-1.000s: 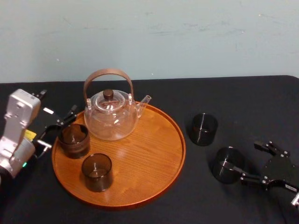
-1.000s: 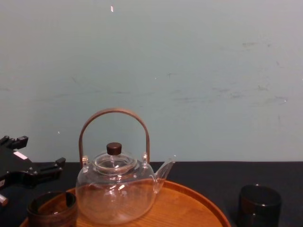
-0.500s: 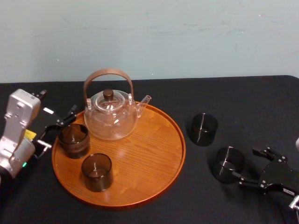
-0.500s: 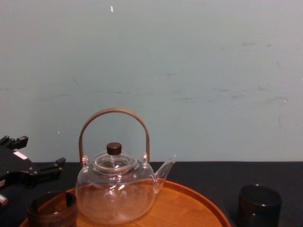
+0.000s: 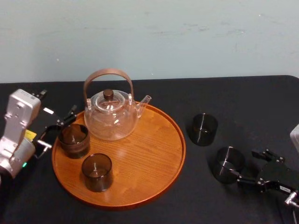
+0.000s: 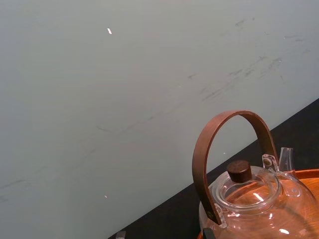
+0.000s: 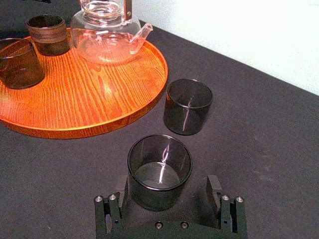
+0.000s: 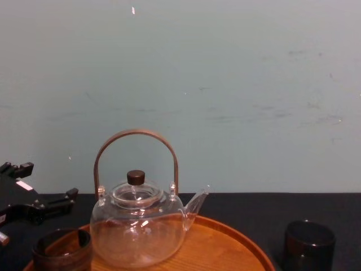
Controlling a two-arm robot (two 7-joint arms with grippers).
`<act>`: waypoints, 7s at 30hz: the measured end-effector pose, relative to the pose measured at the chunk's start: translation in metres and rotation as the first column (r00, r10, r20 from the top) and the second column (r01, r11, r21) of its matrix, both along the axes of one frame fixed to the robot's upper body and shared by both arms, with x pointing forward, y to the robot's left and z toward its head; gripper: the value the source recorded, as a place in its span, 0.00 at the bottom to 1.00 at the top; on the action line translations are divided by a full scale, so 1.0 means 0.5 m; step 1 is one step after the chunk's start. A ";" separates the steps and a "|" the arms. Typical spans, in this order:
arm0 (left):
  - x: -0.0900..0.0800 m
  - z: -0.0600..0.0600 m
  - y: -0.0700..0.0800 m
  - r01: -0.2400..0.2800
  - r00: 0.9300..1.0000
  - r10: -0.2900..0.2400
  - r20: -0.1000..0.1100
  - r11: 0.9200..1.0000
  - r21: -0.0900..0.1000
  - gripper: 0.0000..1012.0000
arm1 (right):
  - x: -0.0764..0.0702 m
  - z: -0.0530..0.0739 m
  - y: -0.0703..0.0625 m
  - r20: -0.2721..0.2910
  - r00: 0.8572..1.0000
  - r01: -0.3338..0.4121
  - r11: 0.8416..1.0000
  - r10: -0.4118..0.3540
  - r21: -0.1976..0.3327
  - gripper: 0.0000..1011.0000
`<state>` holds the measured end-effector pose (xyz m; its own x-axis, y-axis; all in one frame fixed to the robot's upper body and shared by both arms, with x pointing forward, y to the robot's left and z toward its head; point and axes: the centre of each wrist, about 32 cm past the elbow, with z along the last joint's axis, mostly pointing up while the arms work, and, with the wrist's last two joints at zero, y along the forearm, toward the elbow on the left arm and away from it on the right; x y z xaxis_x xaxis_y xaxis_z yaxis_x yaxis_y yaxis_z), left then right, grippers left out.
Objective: Pick up the glass from the table and place it on the tray.
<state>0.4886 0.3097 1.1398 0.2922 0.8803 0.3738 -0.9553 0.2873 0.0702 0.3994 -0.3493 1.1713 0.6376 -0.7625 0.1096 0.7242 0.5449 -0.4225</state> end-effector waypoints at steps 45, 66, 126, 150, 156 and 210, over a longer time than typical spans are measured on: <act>0.000 0.000 0.000 0.000 1.000 0.000 0.000 1.000 0.000 0.99 | 0.066 -0.011 0.027 -0.072 0.996 -0.054 0.999 0.053 -0.004 0.99; 0.000 0.000 0.000 0.000 1.000 0.000 0.000 1.000 0.000 0.99 | 0.069 -0.014 0.031 -0.062 0.997 -0.041 0.999 0.040 -0.026 0.97; 0.000 0.000 0.000 0.000 1.000 0.000 0.000 1.000 0.000 0.99 | 0.149 0.066 0.134 0.090 0.946 -0.316 0.948 0.311 0.040 0.89; 0.000 0.000 0.000 0.000 1.000 0.000 0.000 1.000 0.000 0.99 | 0.200 0.047 0.241 0.078 0.890 -0.454 0.890 0.450 0.048 0.89; 0.000 0.000 0.000 0.000 1.000 0.000 0.000 1.000 0.000 0.99 | 0.205 0.033 0.252 0.066 0.885 -0.464 0.884 0.461 0.052 0.89; 0.000 0.000 0.000 0.000 1.000 0.000 0.000 1.000 0.000 0.99 | 0.219 -0.037 0.261 -0.019 0.898 -0.438 0.897 0.440 0.054 0.89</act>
